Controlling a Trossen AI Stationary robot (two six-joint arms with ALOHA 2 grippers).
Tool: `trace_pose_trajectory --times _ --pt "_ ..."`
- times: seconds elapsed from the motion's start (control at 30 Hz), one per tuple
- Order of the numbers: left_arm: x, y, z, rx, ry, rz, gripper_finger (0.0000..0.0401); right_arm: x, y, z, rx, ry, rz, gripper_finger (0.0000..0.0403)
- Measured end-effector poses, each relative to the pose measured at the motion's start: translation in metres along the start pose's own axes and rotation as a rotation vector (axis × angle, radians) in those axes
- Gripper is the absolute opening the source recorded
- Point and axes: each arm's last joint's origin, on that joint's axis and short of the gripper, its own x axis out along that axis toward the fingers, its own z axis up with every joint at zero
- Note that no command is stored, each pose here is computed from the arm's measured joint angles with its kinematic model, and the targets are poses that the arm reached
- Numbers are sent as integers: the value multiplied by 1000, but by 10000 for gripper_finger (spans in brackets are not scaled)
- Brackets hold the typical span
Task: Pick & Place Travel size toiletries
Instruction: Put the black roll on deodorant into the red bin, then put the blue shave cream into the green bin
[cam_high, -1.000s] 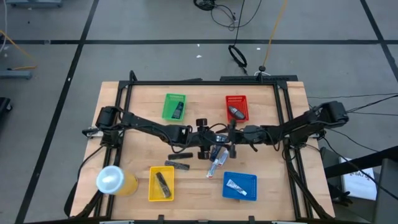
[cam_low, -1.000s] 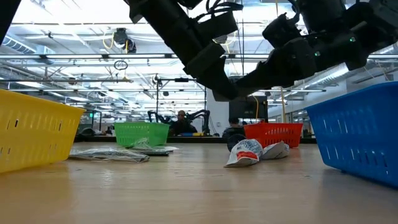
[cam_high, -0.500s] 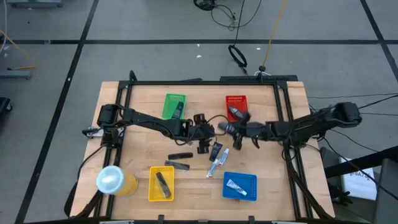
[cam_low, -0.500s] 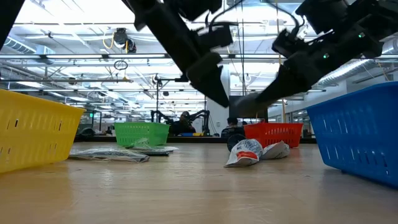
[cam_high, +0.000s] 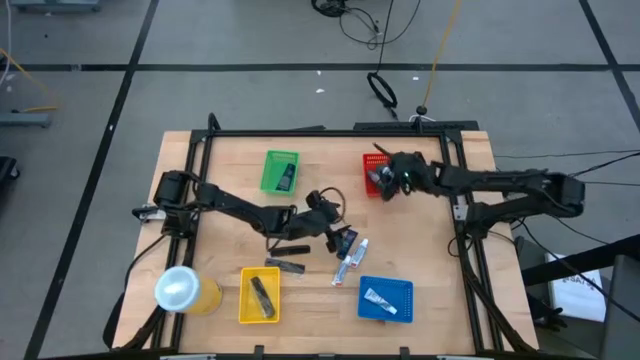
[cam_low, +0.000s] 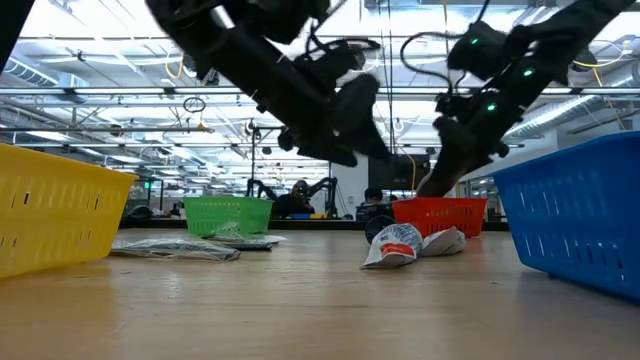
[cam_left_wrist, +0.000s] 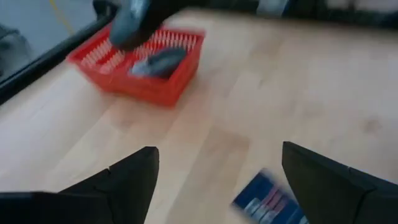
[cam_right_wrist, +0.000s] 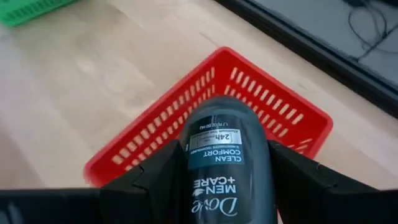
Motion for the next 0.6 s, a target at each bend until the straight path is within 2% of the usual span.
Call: trace_pose_trajectory --times 0.1,0.33,0.5,0.6 --pt "-5 -2 -12 -51 -59 -8 316 16 -6 4 -2 46 -49 197" --pt "-9 3 -33 -53 -50 46 295 38 -12 5 4 118 -97 199" --pt "-10 1 -33 -49 -54 37 289 41 -13 5 10 122 -101 266" --pt "-11 -1 -33 -50 -57 24 291 40 -12 9 7 82 -91 292"
